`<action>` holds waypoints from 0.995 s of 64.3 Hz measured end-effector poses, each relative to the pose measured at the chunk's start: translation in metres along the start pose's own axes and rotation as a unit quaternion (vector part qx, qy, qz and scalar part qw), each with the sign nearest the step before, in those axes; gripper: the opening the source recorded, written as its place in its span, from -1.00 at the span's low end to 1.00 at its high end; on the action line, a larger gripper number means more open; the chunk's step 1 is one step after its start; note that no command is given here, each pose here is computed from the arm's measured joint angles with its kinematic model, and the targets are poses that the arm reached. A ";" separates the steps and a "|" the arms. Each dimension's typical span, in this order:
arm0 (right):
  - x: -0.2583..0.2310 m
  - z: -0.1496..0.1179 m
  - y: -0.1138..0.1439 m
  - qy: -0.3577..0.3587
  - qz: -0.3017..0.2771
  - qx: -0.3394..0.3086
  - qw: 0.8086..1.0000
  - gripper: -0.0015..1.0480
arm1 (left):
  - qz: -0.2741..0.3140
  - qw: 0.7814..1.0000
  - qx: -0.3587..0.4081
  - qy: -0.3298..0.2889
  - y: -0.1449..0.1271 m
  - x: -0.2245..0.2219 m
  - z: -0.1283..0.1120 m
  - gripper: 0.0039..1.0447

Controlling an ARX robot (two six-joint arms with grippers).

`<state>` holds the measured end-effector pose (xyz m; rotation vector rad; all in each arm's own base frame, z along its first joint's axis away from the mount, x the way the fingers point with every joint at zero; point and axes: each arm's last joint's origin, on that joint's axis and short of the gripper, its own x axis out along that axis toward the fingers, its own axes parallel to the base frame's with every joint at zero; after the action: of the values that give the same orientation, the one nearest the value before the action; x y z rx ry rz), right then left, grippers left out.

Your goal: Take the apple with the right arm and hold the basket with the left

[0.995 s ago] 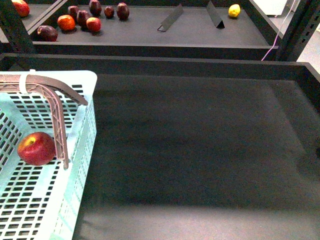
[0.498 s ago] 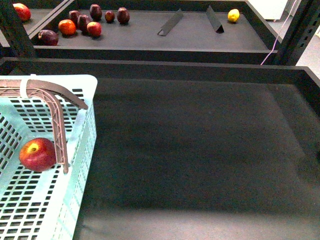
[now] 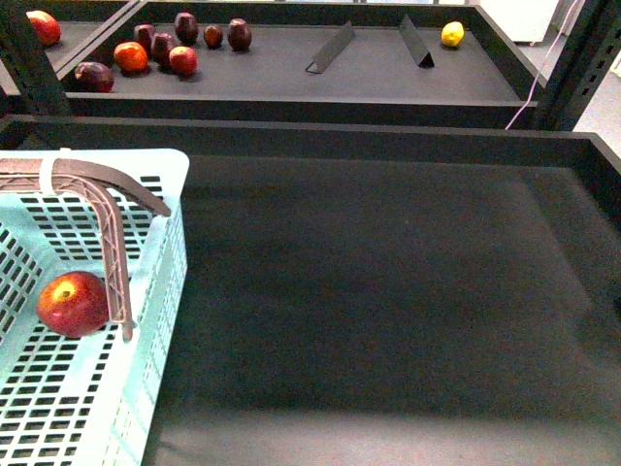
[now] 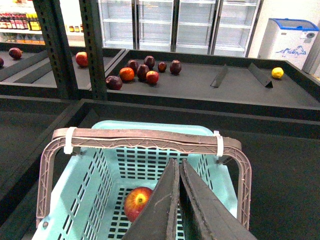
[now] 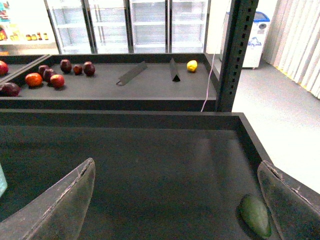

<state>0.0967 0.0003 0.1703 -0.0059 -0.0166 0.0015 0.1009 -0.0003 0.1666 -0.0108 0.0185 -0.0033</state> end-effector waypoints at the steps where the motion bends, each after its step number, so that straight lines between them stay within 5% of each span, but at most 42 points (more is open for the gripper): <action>1: 0.000 0.000 0.000 0.000 0.000 0.000 1.000 0.83 | 0.000 1.000 0.000 -0.003 0.000 -0.001 0.000 -0.94; 50: 0.000 0.000 0.000 0.000 0.000 0.000 1.000 0.83 | 0.000 1.000 0.000 -0.014 0.000 -0.004 0.002 -0.93; 64: 0.000 0.000 0.000 0.000 0.000 0.000 1.000 0.83 | 0.000 1.000 0.000 -0.014 0.000 -0.004 0.002 -0.10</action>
<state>0.0967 0.0003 0.1704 -0.0063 -0.0170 0.0015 0.0972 -0.0003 0.1683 -0.0109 -0.0101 -0.0031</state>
